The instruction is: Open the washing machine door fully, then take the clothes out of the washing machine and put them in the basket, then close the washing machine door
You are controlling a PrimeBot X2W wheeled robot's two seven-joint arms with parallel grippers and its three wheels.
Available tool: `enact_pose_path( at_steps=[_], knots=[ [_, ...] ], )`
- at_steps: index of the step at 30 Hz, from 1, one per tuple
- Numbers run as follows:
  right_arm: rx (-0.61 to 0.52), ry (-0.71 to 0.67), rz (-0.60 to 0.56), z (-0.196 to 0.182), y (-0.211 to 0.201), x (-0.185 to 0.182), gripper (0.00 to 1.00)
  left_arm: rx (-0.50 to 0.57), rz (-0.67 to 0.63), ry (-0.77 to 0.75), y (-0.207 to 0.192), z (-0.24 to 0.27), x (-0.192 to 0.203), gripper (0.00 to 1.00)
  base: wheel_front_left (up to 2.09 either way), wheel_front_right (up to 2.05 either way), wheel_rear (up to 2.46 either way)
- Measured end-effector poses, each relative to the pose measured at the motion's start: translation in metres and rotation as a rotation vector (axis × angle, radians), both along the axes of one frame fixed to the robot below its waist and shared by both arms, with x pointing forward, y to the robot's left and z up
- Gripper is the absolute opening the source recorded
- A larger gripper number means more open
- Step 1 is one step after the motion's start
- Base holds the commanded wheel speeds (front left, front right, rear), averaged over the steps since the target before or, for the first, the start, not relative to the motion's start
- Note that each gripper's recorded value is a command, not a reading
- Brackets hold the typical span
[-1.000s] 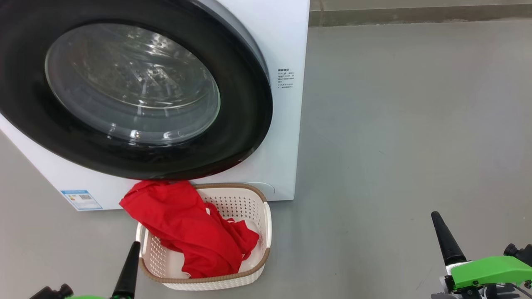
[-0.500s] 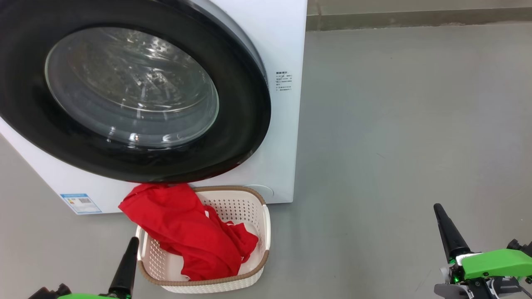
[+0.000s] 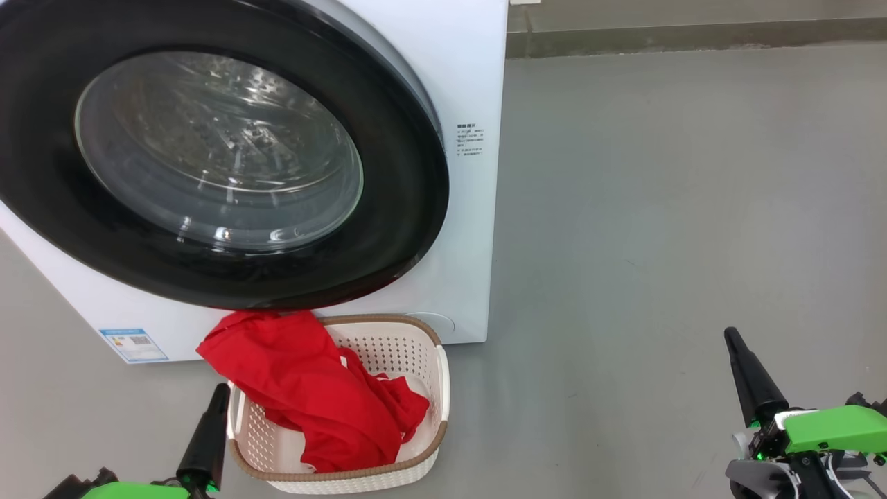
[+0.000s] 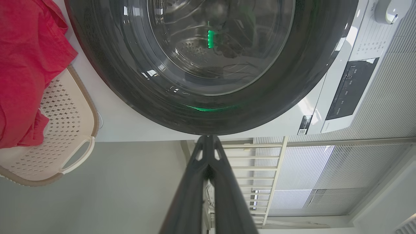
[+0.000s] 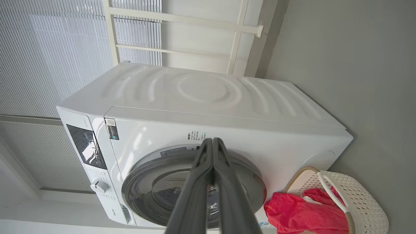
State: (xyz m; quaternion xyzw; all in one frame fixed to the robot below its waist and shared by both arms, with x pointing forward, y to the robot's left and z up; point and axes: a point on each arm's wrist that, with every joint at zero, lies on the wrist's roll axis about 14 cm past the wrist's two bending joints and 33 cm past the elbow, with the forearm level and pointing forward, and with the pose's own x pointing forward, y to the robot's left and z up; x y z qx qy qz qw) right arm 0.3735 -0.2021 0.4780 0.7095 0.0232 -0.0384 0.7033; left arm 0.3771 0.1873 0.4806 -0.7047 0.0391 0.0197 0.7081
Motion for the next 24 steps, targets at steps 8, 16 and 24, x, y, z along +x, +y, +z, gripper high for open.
enact_pose_path(
  at_steps=[8, 16, 24],
  knots=[
    [0.004, -0.013, -0.002, 0.0042, -0.0009, 0.0029, 0.0, -0.001, 0.002, -0.001, 0.0006, 0.0002, 0.0, 0.0, 0.0, 0.0, 0.0],
    [0.004, -0.013, -0.008, 0.0043, -0.003, 0.0028, 0.0, -0.002, 0.003, -0.001, 0.0008, 0.0002, 0.0, 0.0, 0.0, 0.0, 0.0],
    [0.005, -0.013, -0.007, 0.0044, -0.0035, 0.0027, 0.0, -0.002, -0.003, -0.001, 0.0002, 0.0002, 0.0, 0.0, 0.0, 0.0, 0.0]
  ],
)
